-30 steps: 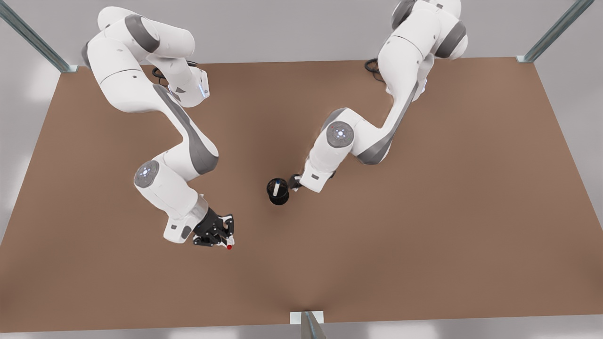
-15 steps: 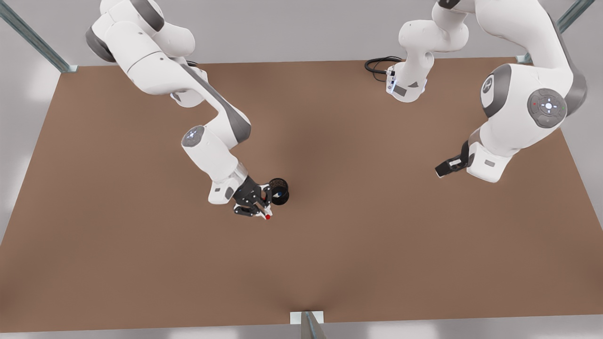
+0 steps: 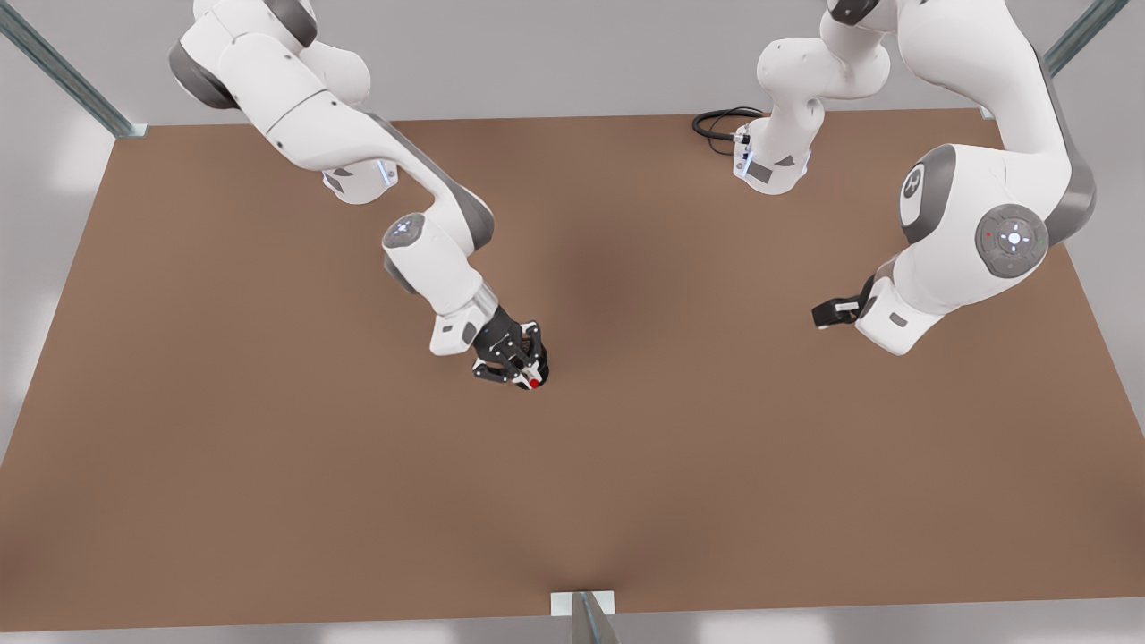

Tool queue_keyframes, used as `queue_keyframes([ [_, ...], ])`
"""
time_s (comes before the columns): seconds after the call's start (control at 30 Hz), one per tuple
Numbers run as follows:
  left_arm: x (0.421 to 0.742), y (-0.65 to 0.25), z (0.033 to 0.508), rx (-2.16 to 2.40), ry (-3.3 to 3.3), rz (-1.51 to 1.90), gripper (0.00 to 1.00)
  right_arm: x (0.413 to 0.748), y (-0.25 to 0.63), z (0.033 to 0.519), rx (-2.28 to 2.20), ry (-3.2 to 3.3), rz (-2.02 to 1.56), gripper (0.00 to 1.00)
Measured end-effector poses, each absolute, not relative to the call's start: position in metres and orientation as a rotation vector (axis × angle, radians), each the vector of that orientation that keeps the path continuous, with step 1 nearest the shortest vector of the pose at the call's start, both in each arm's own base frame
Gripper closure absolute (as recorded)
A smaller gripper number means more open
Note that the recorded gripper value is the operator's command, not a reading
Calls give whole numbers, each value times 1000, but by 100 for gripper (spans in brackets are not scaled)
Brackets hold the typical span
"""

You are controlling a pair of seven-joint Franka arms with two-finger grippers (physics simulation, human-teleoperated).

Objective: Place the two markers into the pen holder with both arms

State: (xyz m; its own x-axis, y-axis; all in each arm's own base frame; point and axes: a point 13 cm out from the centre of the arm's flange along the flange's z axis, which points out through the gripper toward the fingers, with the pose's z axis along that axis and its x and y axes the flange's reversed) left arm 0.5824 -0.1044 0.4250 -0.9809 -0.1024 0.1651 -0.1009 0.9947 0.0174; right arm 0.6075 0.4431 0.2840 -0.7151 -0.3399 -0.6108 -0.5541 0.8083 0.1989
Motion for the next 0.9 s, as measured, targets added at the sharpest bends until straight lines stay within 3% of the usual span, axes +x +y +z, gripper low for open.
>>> queue_keyframes([
  [0.4,582,-104,419,34,-2960,-6,0,579,462,257,-837,2346,448,73],
  [0.9,583,-102,418,-35,-2961,0,0,570,467,226,-915,2293,455,70],
])
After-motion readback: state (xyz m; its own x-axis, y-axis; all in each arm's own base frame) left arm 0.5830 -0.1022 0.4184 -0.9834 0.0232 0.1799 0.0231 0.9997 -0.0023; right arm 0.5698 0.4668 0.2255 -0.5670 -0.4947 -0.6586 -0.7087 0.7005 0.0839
